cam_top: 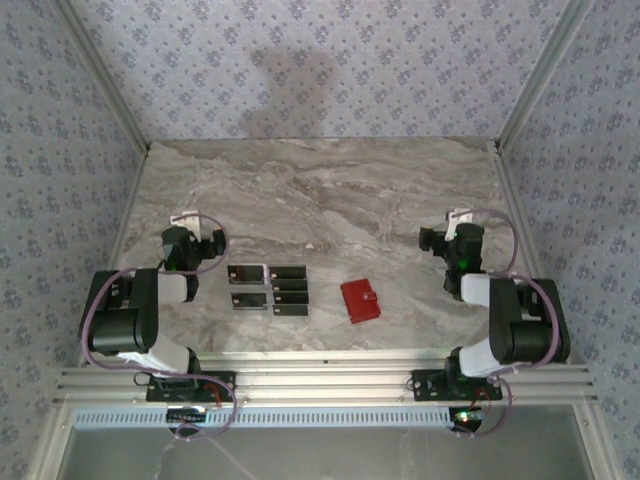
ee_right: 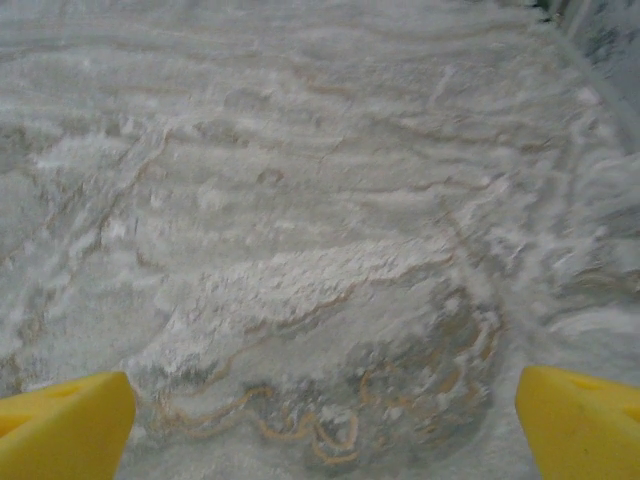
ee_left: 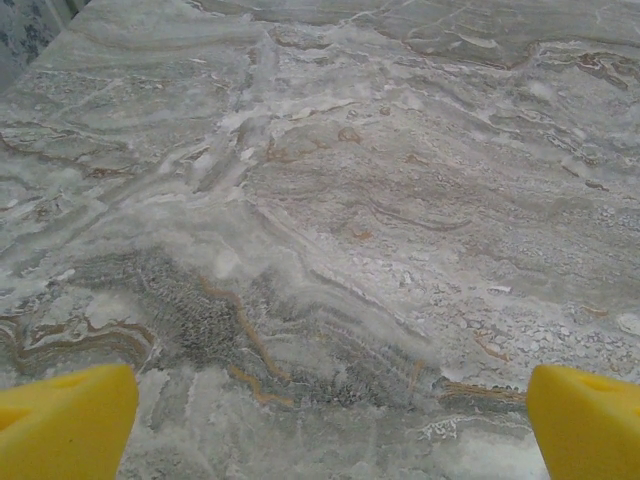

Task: Put the credit cards into the card holder

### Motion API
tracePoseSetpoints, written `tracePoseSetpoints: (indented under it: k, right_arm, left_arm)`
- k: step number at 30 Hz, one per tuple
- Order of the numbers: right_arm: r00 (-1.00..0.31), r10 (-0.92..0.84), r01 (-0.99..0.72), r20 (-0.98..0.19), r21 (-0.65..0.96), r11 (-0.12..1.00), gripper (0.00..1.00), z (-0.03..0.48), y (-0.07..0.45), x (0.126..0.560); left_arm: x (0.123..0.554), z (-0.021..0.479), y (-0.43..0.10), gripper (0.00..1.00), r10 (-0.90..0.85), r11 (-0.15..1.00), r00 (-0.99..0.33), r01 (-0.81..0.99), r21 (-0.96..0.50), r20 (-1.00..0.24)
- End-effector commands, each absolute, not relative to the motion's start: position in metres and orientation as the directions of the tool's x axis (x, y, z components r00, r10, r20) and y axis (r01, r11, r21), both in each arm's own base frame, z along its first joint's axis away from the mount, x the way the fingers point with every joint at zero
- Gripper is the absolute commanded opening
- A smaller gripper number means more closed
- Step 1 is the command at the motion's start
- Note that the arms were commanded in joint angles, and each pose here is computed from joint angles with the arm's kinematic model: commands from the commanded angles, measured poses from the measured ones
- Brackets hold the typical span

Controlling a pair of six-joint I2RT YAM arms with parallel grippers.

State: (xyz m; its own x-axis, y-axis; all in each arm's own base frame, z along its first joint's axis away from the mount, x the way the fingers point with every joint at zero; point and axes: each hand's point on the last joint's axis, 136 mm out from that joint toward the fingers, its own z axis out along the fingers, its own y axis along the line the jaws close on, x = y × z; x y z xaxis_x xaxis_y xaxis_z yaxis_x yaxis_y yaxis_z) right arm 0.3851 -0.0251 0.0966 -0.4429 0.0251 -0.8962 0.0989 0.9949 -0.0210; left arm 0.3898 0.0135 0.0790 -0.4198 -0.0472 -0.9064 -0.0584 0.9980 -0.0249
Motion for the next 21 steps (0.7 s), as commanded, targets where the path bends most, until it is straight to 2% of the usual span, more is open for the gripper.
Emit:
tracePoseSetpoints:
  k: [1, 4, 6, 8, 10, 16, 21]
  right_arm:
    - [-0.435, 0.117, 0.209, -0.893, 0.027, 0.978, 1.0, 0.135, -0.043, 0.386]
    - [-0.385, 0.287, 0.296, -0.877, 0.177, 0.939, 1.0, 0.157, -0.051, 0.381]
    - [-0.341, 0.46, 0.406, -0.82, 0.312, 0.859, 1.0, 0.162, -0.064, 0.371]
    - [-0.375, 0.522, 0.363, -0.766, 0.396, 0.843, 1.0, 0.168, -0.055, 0.369]
    - [-0.434, 0.504, 0.277, -0.747, 0.421, 0.863, 1.0, 0.177, -0.034, 0.369]
    - [-0.617, 0.34, 0.052, -0.71, 0.395, 0.917, 0.92, 0.193, 0.045, 0.343]
    - [-0.723, 0.188, -0.127, -0.665, 0.394, 0.91, 0.88, 0.196, 0.132, 0.307]
  left_arm:
    - [0.395, 0.108, 0.023, 1.0, -0.064, 0.994, -0.365, -0.104, -0.028, -0.929]
    - [0.391, 0.122, 0.031, 1.0, -0.081, 0.987, -0.367, -0.156, -0.025, -0.927]
    - [0.388, 0.137, 0.035, 1.0, -0.107, 0.981, -0.366, -0.188, -0.039, -0.925]
    - [0.384, 0.153, 0.036, 1.0, -0.151, 0.975, -0.37, -0.211, -0.076, -0.917]
    - [0.379, 0.169, 0.038, 1.0, -0.225, 0.958, -0.38, -0.253, -0.133, -0.897]
    - [0.342, 0.195, 0.024, 1.0, -0.451, 0.886, -0.473, -0.338, -0.317, -0.757]
    - [0.305, 0.195, -0.007, 1.0, -0.503, 0.864, -0.545, -0.302, -0.403, -0.671]
